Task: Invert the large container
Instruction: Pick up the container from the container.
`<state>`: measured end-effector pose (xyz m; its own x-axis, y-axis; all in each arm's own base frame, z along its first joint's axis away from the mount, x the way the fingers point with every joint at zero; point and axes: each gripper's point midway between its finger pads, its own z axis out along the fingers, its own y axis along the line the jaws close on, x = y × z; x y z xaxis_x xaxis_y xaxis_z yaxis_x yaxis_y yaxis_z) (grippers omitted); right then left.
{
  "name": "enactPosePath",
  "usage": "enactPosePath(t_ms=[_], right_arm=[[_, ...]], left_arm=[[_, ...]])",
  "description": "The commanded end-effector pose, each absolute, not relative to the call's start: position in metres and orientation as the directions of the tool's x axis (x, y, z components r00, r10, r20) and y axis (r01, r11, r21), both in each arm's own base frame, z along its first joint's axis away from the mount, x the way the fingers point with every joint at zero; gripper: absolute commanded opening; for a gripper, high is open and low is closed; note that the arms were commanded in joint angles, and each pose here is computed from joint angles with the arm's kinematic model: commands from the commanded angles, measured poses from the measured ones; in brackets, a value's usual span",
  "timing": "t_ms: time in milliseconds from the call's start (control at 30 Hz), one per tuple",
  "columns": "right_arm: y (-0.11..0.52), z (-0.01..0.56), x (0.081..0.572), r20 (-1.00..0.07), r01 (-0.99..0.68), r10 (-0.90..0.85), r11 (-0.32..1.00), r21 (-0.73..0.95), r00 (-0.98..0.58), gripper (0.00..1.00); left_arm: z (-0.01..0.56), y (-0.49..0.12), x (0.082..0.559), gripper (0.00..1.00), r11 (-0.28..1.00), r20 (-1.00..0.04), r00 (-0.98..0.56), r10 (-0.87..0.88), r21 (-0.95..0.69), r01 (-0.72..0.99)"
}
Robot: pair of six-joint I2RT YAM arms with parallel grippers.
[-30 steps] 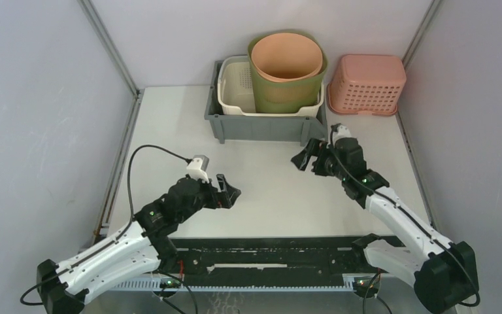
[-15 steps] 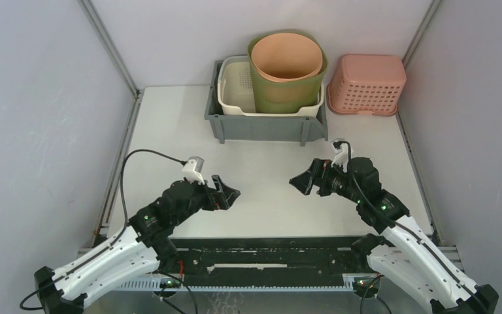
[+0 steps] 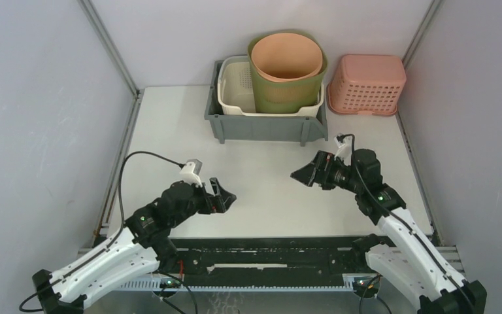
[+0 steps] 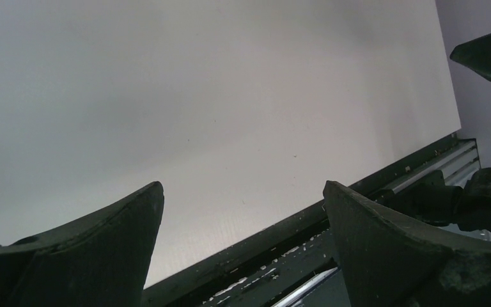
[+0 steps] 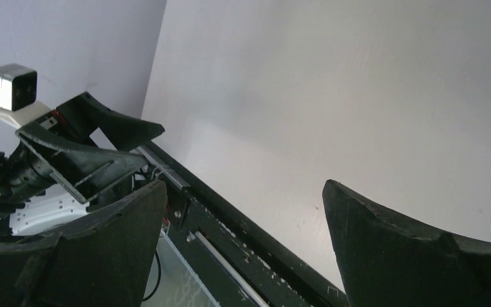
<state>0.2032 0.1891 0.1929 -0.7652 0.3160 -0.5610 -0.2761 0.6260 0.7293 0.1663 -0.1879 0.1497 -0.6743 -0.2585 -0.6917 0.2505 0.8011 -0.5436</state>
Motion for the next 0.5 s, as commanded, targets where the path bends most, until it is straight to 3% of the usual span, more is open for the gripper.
enactPosePath(t_ms=[0, 67, 200, 467], right_arm=[[0.198, 0.221, 0.233, -0.595, -0.313, 0.344, 0.606, 0.732, -0.727, 1.00], [0.206, 0.211, 0.234, -0.577, -0.275, 0.326, 0.639, 0.718, -0.749, 1.00], [0.214, 0.208, 0.229, -0.641, -0.302, 0.269, 0.709, 0.637, -0.719, 1.00], [0.204, 0.213, 0.218, -0.590, -0.223, 0.302, 0.724, 0.653, -0.749, 1.00]], left_arm=[[0.179, -0.181, 0.174, 1.00, 0.810, -0.737, -0.617, -0.277, -0.524, 0.262], [0.182, -0.178, 0.174, 1.00, 0.818, -0.739, -0.617, -0.269, -0.514, 0.259], [0.185, -0.179, 0.173, 1.00, 0.818, -0.721, -0.636, -0.275, -0.523, 0.239], [0.183, -0.206, 0.173, 1.00, 0.803, -0.628, -0.744, -0.228, -0.554, 0.221]])
